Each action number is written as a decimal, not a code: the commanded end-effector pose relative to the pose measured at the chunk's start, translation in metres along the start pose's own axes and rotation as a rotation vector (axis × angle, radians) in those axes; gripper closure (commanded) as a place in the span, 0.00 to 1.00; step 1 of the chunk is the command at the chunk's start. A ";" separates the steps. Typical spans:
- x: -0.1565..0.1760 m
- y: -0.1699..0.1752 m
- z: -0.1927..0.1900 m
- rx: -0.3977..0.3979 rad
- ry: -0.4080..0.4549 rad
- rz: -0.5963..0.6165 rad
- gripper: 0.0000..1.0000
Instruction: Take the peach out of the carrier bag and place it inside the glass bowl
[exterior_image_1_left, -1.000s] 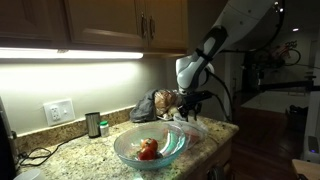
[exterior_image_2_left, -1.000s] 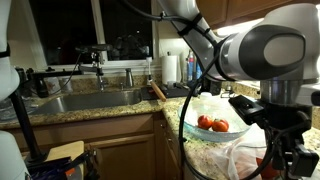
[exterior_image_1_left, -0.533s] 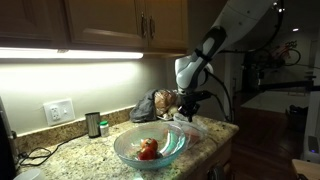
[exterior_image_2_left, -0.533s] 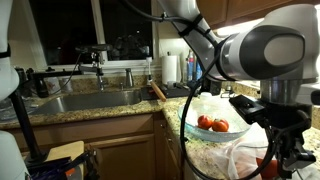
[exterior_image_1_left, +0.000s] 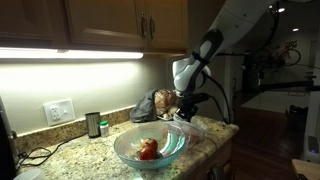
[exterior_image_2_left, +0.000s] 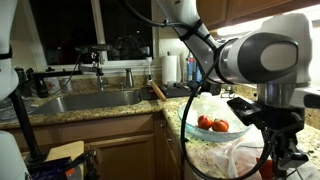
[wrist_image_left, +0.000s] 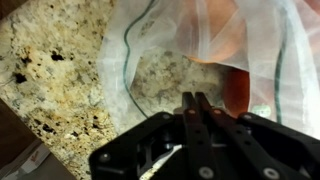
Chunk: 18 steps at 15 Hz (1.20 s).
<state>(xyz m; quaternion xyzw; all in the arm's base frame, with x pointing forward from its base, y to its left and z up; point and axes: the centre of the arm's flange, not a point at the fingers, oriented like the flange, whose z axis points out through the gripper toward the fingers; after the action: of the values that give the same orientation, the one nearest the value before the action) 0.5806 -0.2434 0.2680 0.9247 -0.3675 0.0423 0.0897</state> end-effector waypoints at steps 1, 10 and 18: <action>0.006 -0.003 0.001 0.008 -0.001 0.011 0.92; 0.014 -0.013 -0.007 0.075 -0.007 0.012 0.92; 0.019 -0.015 0.005 0.109 -0.031 0.015 0.92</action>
<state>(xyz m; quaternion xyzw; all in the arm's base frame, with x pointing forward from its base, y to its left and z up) 0.6000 -0.2371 0.2712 0.9248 -0.3739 0.0541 0.0455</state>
